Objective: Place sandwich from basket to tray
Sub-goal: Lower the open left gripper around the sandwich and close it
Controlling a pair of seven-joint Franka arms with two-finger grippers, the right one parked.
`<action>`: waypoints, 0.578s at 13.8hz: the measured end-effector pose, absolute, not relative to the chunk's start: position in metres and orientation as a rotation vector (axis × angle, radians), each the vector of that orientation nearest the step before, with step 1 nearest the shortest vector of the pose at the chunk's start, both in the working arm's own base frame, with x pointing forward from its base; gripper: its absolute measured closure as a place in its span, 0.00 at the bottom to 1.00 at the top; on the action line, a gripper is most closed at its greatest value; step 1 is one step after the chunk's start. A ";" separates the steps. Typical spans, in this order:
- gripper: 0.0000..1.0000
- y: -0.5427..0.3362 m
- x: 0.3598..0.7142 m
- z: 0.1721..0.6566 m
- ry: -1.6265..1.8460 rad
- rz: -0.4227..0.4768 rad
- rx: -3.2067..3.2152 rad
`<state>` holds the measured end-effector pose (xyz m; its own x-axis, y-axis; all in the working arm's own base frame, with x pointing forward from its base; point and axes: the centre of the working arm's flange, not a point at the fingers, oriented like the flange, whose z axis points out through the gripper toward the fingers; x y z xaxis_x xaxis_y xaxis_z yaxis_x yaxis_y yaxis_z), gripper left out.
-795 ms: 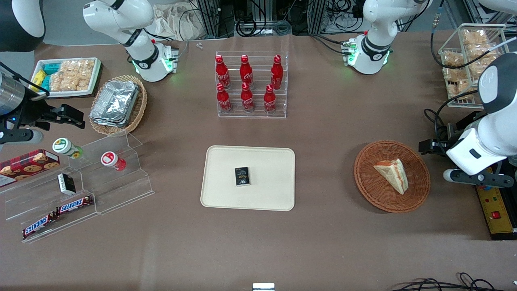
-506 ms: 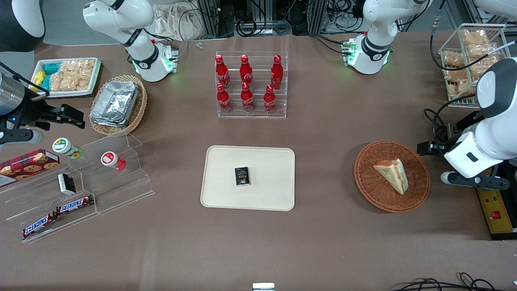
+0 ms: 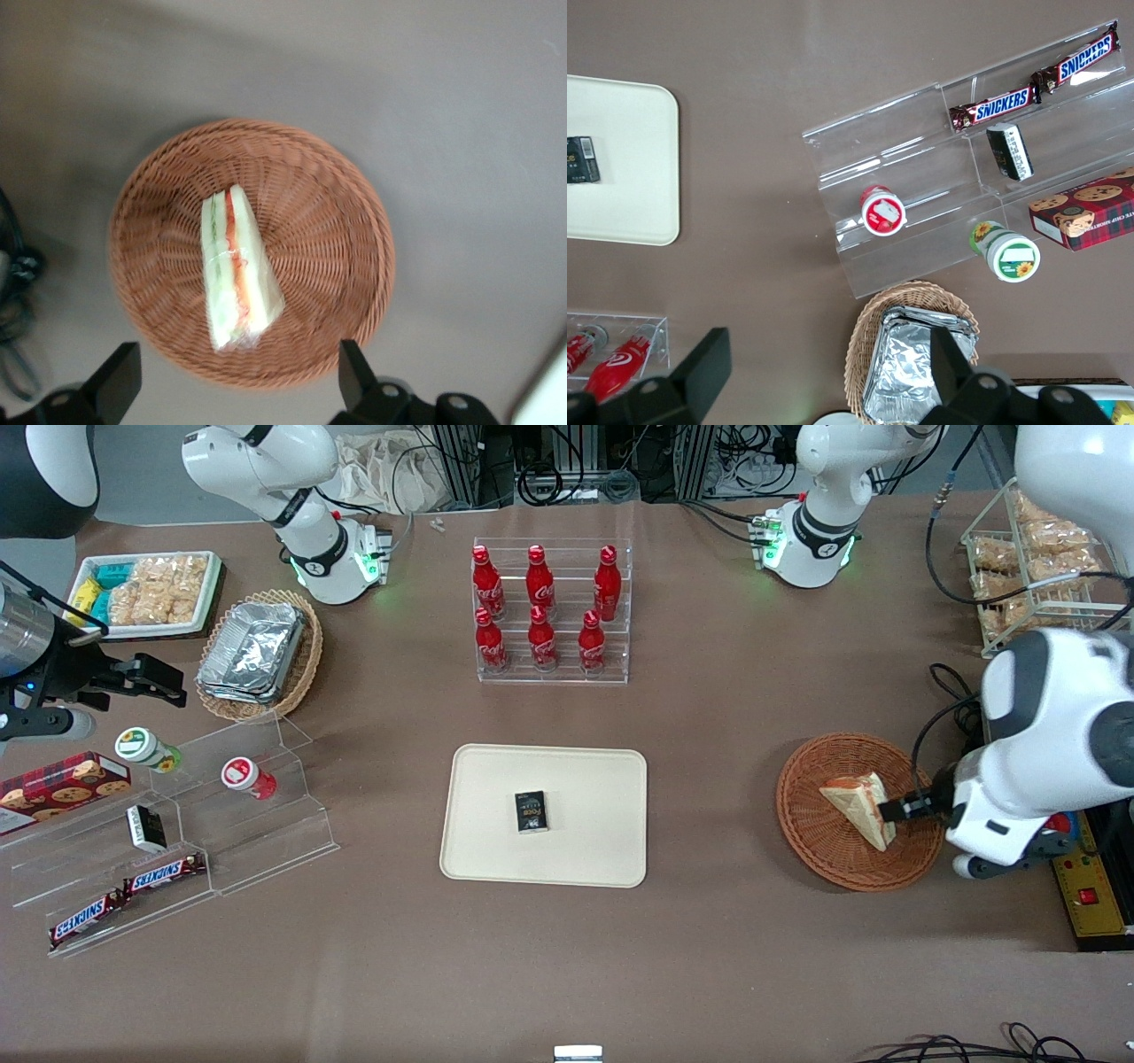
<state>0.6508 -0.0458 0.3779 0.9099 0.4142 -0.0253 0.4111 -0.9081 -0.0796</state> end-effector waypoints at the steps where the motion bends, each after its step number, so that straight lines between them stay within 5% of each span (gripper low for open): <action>1: 0.00 -0.049 0.642 0.349 -0.738 0.046 -2.974; 4: 0.00 -0.036 0.621 0.299 -0.873 0.065 -2.932; 8: 0.00 -0.020 0.616 0.289 -0.928 0.083 -2.903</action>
